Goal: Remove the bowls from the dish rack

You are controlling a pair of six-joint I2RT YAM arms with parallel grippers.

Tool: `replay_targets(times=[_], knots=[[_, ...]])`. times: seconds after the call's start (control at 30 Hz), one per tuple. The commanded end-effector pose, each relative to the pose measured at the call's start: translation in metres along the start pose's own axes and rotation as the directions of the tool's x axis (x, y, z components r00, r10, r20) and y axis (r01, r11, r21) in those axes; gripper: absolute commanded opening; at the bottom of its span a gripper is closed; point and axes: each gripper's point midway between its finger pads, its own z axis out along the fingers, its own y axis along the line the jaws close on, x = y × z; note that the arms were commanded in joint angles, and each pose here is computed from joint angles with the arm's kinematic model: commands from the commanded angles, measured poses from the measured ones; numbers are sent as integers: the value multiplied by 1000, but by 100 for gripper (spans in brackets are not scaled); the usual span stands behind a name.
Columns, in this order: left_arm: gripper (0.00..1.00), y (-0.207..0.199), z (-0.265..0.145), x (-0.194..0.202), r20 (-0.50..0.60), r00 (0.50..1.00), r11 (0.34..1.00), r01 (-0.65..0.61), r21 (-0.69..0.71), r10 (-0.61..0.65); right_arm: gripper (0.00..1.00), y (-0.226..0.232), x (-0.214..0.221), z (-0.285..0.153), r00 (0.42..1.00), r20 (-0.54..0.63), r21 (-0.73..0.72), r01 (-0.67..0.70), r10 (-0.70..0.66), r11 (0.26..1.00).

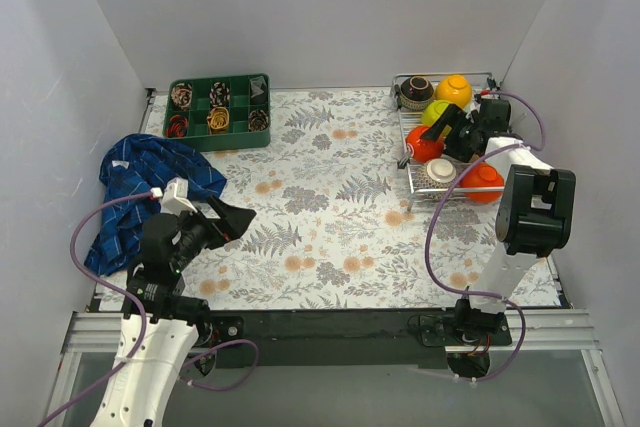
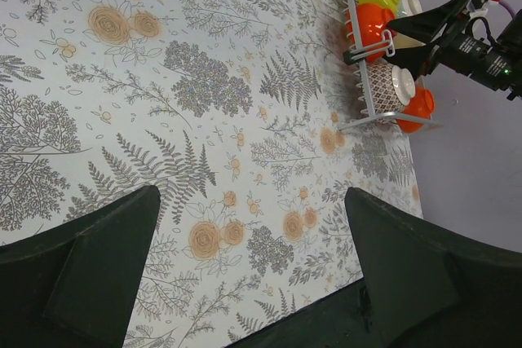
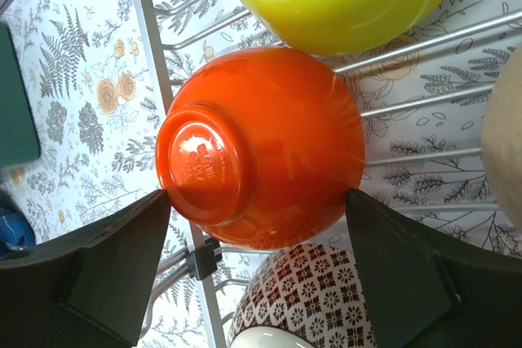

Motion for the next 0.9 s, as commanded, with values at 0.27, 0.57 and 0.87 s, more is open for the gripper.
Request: replay_targets(times=[0.27, 0.57, 0.87], knots=[[98, -8, -5, -2, 12, 1000, 999, -25, 38, 25, 43, -2, -5, -26, 998, 37, 66, 48, -50, 997], [98, -8, -4, -1, 7, 1000, 999, -28, 42, 28, 43, 4, -12, -33, 995, 54, 53, 76, -79, 996], [98, -9, -4, -3, 17, 999, 999, -29, 41, 28, 70, 18, -18, -50, 950, 51, 157, 298, -309, 942]])
